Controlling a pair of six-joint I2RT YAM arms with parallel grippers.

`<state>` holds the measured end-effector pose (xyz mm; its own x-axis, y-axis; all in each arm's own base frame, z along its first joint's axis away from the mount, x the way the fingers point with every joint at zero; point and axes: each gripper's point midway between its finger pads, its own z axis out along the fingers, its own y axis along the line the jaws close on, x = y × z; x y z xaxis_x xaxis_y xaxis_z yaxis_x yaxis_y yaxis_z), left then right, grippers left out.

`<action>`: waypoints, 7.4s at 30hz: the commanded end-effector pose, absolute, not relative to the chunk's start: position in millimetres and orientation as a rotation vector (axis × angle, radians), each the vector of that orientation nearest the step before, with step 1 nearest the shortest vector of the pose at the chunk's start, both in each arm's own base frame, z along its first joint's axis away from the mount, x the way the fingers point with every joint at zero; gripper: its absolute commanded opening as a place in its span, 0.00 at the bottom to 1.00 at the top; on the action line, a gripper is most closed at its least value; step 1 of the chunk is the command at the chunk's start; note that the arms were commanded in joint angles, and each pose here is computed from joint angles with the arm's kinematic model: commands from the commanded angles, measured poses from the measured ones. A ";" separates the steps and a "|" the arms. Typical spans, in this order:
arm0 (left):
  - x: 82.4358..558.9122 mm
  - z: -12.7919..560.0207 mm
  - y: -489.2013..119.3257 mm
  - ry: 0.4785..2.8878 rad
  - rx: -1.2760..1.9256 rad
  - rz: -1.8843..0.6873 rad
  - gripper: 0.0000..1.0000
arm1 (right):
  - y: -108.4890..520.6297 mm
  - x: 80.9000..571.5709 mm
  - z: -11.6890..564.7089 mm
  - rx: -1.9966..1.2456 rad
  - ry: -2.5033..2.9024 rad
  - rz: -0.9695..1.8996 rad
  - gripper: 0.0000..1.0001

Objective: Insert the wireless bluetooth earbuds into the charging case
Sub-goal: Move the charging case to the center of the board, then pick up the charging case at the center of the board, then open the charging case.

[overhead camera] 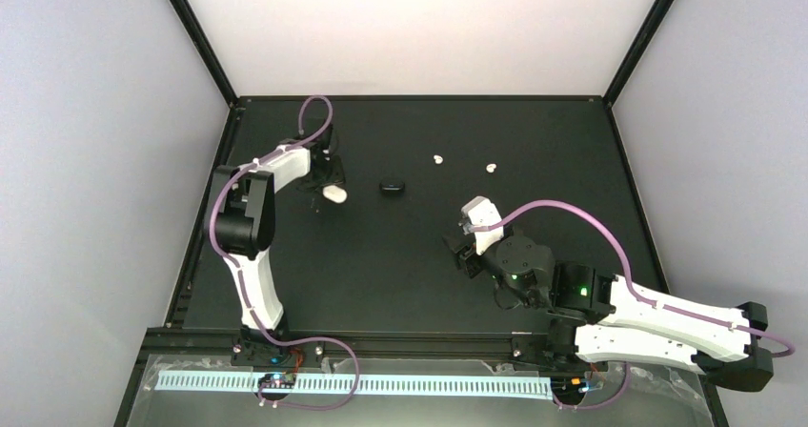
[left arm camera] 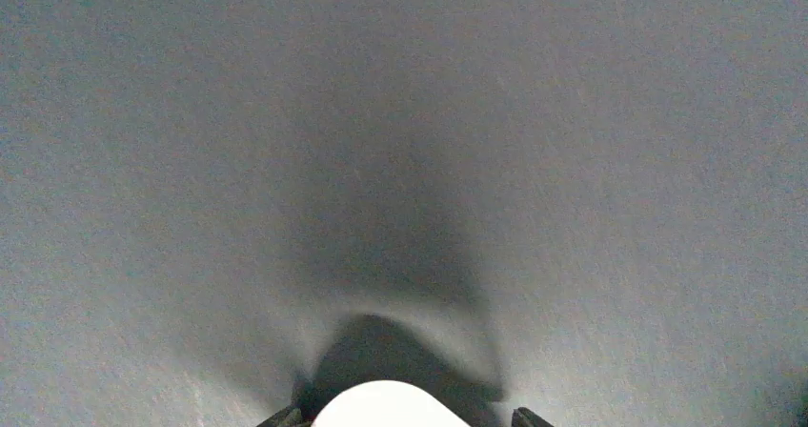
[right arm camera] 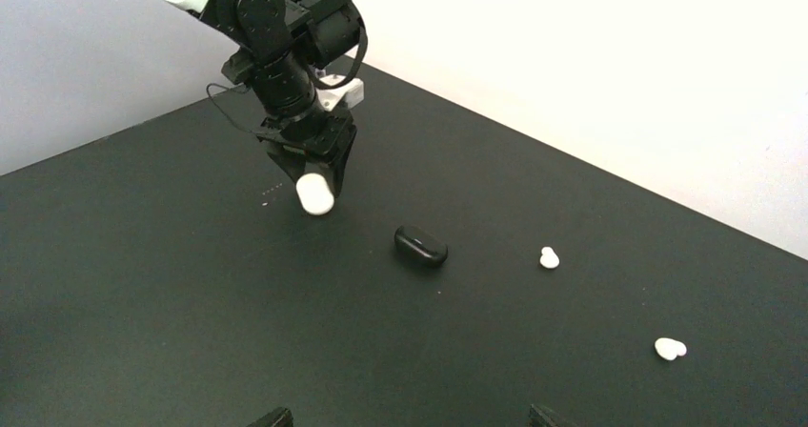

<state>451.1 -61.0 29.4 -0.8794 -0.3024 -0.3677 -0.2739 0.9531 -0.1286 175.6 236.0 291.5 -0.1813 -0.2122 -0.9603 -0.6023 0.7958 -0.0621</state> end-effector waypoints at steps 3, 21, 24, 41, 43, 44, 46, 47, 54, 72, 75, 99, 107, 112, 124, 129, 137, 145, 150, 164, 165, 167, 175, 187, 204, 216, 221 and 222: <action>402.8 22.8 -97.2 2.783 -0.366 -0.208 0.56 | 231.7 175.0 300.4 -0.594 1.746 0.432 0.63; 325.0 89.1 -159.2 2.658 -0.221 -0.372 0.74 | 258.5 170.8 279.6 -0.606 1.811 0.542 0.64; 320.9 125.4 -132.2 2.578 -0.259 -0.335 0.85 | 268.3 179.9 276.1 -0.586 1.836 0.588 0.64; 248.3 294.4 -36.4 1.932 -0.213 -0.189 0.99 | 432.6 294.3 141.8 -0.831 2.184 0.542 0.64; 245.4 292.3 -38.0 1.923 -0.199 -0.201 0.99 | 443.3 305.8 123.5 -0.849 2.215 0.507 0.66; 244.1 291.6 -39.8 1.914 -0.187 -0.214 0.99 | 447.0 311.1 115.7 -0.858 2.230 0.488 0.67; 241.3 289.1 -42.4 1.895 -0.171 -0.235 0.99 | 452.9 320.3 96.1 -0.873 2.266 0.454 0.69; 240.4 286.1 -43.6 1.891 -0.166 -0.242 0.99 | 454.9 324.3 89.8 -0.878 2.277 0.444 0.70; 238.1 279.6 -45.1 1.867 -0.146 -0.243 0.99 | 471.3 339.5 53.3 -0.933 2.334 0.400 0.75; 239.6 274.6 -48.2 1.874 -0.132 -0.252 0.99 | 478.6 348.2 14.5 -0.986 2.369 0.331 0.62; 239.8 275.1 -48.9 1.872 -0.130 -0.256 0.99 | 472.3 346.1 10.0 -0.987 2.376 0.316 0.58; 240.8 273.2 -66.7 1.877 -0.070 -0.352 0.99 | 373.5 292.3 153.6 -0.736 2.089 0.478 0.35; 235.9 269.7 -172.1 1.904 0.105 -1.091 0.99 | 298.8 216.7 214.2 -0.795 1.907 0.424 0.36; 227.5 289.1 -226.5 1.864 0.300 -1.321 0.98 | 270.3 189.4 236.0 -0.839 1.835 0.332 0.36; 196.0 305.2 -277.7 1.742 0.545 -1.462 0.87 | 262.5 170.1 280.9 -0.891 1.672 0.375 0.36; 196.5 307.9 -285.9 1.754 0.578 -1.491 0.81 | 274.0 162.8 293.0 -0.940 1.626 0.354 0.37; 192.3 299.5 -296.1 1.780 0.610 -1.539 0.72 | 285.1 162.7 296.9 -0.964 1.600 0.320 0.37; 188.8 302.1 -299.1 1.772 0.609 -1.575 0.59 | 293.9 162.1 297.6 -0.974 1.596 0.331 0.37; 187.6 300.0 -301.6 1.778 0.619 -1.580 0.47 | 296.4 162.9 298.0 -0.977 1.595 0.325 0.37; 178.8 301.7 -309.4 1.769 0.656 -1.632 0.32 | 305.4 163.5 305.2 -0.987 1.572 0.332 0.37; 178.8 301.1 -309.5 1.771 0.654 -1.632 0.31 | 306.2 163.3 305.3 -0.989 1.571 0.333 0.37; 178.3 301.1 -309.9 1.770 0.654 -1.635 0.28 | 307.7 162.6 305.3 -0.992 1.571 0.337 0.37; 176.3 305.0 -308.0 1.747 0.651 -1.626 0.09 | 313.2 156.3 308.7 -1.015 1.560 0.376 0.39; 162.9 355.3 -279.5 1.489 0.702 -1.462 0.01 | 291.5 127.9 364.7 -0.947 1.514 0.650 0.70; 83.1 424.7 -250.1 1.011 1.054 -1.396 0.01 | 293.5 64.2 421.8 -1.135 1.337 1.048 0.68; 67.1 426.0 -242.9 0.934 1.081 -1.428 0.02 | 298.7 79.4 431.2 -1.006 1.350 1.056 0.64; 64.8 422.6 -235.6 0.856 1.036 -1.393 0.02 | 309.1 90.7 427.4 -0.972 1.399 1.025 0.65; 63.7 420.9 -234.2 0.833 1.032 -1.381 0.02 | 311.5 90.8 427.3 -0.973 1.400 1.029 0.65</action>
<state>75.5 -243.9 411.2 -0.0473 -0.2748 -0.9603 0.9956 -0.0912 -0.0230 79.9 306.8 415.8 -0.0532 -0.0541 -0.9971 -0.9696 0.2416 0.0386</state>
